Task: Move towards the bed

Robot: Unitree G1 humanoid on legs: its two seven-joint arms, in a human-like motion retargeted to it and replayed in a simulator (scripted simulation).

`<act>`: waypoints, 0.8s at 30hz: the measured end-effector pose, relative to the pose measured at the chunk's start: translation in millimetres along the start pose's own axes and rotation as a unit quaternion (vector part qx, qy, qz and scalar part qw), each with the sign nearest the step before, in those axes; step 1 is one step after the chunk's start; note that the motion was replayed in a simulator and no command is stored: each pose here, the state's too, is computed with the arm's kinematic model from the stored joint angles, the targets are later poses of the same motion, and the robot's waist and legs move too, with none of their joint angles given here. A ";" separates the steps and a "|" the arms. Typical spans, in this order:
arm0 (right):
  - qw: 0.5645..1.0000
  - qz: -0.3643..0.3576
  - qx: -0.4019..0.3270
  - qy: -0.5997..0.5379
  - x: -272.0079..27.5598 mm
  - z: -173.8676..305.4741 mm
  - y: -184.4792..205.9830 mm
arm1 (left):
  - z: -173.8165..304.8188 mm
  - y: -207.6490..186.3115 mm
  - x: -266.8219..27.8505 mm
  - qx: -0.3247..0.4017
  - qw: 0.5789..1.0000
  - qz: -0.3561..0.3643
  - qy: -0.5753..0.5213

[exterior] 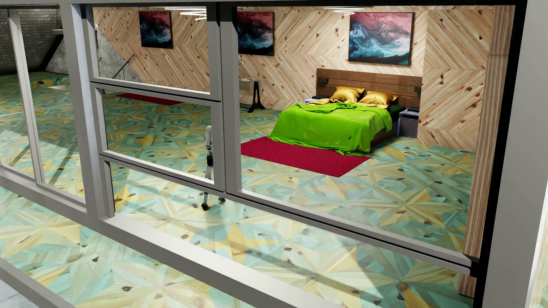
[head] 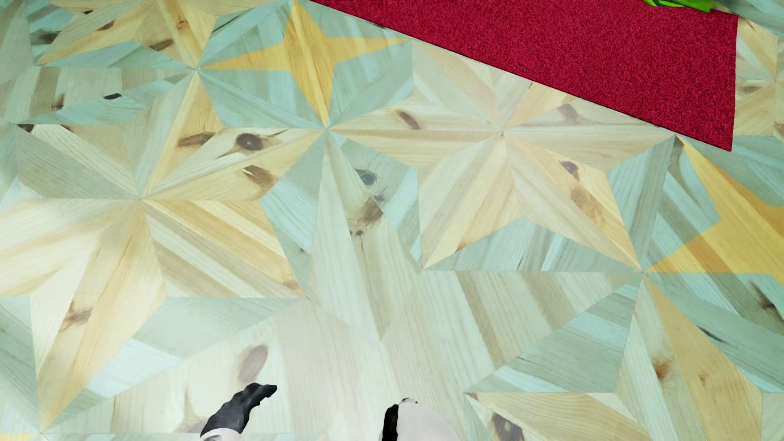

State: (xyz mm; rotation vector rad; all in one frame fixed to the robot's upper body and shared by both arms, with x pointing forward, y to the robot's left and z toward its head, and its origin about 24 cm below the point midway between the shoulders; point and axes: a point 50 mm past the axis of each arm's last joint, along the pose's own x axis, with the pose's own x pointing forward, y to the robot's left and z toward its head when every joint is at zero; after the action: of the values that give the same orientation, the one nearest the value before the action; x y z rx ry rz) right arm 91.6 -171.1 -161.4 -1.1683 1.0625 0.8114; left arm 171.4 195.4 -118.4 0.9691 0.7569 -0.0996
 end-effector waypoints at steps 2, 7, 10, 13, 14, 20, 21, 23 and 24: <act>0.994 0.102 0.002 0.038 -5.2 -34.7 35.0 | 51.8 61.1 13.3 -0.108 0.981 0.140 -0.086; 0.905 -0.001 0.308 0.293 -32.3 -78.3 98.0 | 104.9 116.5 -16.5 -0.151 0.929 0.234 -0.242; 0.936 -0.018 0.300 0.186 -10.3 -29.6 59.1 | 68.4 74.4 -11.7 0.025 0.974 0.146 -0.172; 0.940 -0.248 0.229 0.058 -5.4 22.4 -62.7 | -8.7 -11.5 -9.4 0.131 0.982 -0.133 -0.016; 0.924 -0.288 0.252 -0.025 -13.2 46.0 -99.5 | -37.9 -35.0 -20.4 0.171 0.960 -0.218 0.036; 0.773 -0.532 0.058 -0.342 -124.4 138.8 -232.5 | -97.6 -89.9 -83.3 0.082 0.954 -0.248 0.147; 0.775 -0.526 0.074 -0.343 -121.4 133.9 -229.2 | -100.6 -94.8 -90.7 0.062 0.957 -0.230 0.164; 0.826 -0.474 0.093 -0.291 -93.7 109.5 -207.6 | -96.3 -107.6 -98.1 0.027 0.953 -0.238 0.188; 0.863 -0.434 0.089 -0.244 -74.1 95.1 -190.2 | -89.1 -110.0 -93.6 0.020 0.950 -0.252 0.184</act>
State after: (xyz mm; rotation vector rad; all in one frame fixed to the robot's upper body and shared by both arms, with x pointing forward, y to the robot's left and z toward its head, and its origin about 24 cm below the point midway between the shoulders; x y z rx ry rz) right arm 264.6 -119.9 -26.6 -1.0483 0.1181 0.2424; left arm 10.1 177.3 -167.9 0.8208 1.3452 -0.3877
